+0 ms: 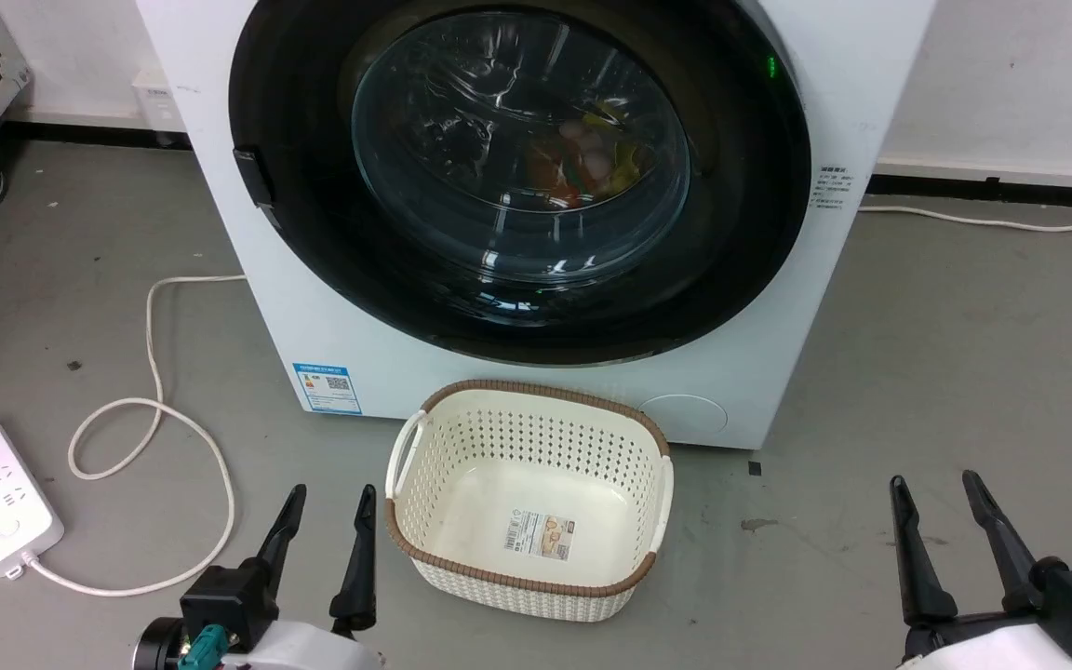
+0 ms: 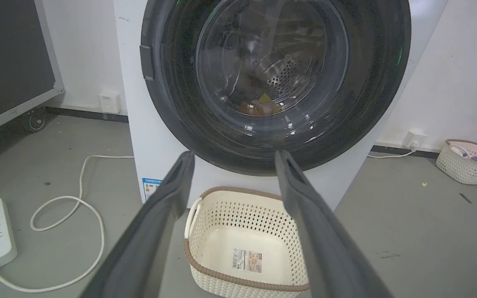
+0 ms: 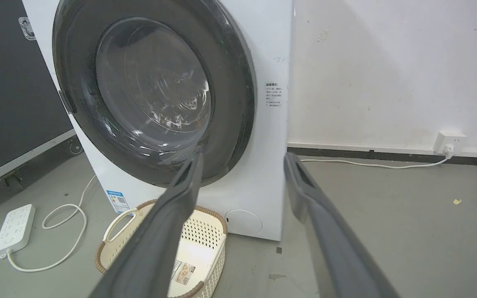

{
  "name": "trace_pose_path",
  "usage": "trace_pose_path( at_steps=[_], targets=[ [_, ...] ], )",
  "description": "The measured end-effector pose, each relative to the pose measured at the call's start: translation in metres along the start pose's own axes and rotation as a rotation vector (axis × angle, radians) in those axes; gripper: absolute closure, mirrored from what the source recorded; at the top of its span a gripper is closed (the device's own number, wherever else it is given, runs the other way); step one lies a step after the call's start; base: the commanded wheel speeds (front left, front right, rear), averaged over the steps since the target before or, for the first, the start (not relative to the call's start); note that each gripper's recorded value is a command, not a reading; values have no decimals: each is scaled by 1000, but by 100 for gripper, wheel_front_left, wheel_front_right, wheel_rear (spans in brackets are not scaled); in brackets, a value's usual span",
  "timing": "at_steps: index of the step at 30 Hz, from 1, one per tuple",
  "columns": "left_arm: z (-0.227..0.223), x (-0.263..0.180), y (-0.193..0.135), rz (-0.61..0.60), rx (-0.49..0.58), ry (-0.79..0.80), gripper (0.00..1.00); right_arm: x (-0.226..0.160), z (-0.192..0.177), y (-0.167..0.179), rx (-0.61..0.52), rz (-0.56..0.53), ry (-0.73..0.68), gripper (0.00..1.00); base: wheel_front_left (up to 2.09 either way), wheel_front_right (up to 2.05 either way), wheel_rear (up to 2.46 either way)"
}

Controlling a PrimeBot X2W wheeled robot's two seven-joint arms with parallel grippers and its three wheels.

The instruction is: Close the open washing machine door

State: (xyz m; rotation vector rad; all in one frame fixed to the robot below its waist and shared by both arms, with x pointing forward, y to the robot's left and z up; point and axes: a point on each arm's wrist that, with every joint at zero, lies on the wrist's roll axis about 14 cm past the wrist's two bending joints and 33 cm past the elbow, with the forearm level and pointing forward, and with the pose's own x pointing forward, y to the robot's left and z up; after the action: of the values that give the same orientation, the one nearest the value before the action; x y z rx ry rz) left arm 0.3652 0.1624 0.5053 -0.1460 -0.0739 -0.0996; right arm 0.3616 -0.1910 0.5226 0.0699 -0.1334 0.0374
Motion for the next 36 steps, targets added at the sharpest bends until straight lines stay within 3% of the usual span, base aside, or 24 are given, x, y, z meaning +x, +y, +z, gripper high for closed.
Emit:
trace_pose_path(
  at_steps=[6,7,36],
  targets=[
    [-3,-2,2,5,3,9,0,0,1,1,15,1,-4,0,0,0,0],
    [-3,-2,2,6,-1,11,100,1,1,1,16,1,-4,100,0,0,0],
    [1,1,1,12,31,25,100,2,-2,6,-4,19,34,100,0,0,0]
  ],
)
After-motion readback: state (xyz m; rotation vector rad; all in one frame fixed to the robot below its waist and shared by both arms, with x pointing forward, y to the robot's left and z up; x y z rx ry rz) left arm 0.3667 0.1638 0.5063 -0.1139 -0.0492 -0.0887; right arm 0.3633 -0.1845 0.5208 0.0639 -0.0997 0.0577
